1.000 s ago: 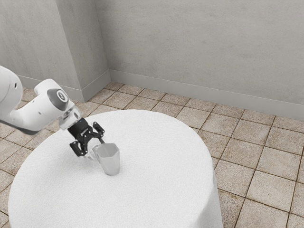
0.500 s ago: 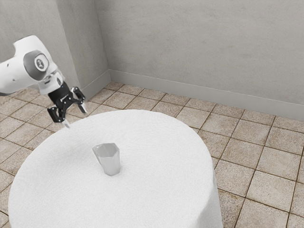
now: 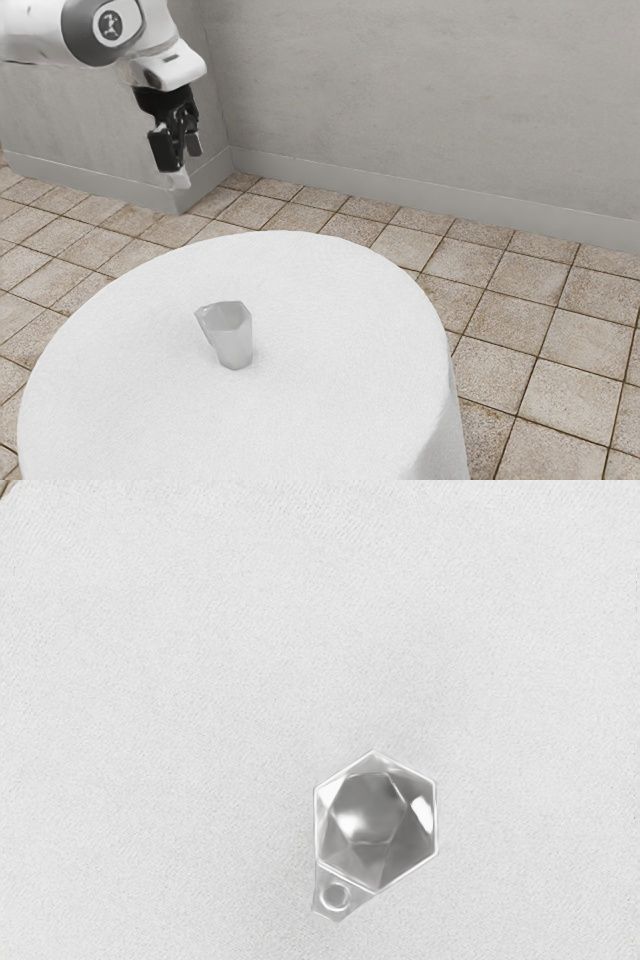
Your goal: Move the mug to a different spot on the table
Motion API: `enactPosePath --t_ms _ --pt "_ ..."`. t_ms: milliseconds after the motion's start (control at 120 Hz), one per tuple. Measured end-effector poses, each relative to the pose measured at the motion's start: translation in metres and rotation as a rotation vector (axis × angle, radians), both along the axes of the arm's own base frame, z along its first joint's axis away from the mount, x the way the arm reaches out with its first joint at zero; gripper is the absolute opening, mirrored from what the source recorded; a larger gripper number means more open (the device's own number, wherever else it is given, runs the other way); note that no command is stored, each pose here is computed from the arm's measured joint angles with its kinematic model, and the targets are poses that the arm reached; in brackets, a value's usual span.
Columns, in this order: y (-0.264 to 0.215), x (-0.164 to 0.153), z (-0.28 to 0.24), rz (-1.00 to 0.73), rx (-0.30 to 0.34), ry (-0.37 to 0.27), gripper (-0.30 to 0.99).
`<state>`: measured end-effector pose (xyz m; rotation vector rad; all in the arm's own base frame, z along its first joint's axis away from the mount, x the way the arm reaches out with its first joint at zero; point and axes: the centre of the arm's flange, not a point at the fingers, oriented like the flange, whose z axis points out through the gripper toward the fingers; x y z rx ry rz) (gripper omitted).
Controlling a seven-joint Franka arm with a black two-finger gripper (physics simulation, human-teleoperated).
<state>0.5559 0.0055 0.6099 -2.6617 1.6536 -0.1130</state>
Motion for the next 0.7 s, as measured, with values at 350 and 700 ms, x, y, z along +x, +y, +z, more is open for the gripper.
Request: enactPosePath --t_ms 350,700 --pt "-0.029 -0.022 0.041 0.425 0.033 0.068 0.69" --pt "0.005 -0.024 0.037 0.762 0.025 0.112 0.69"
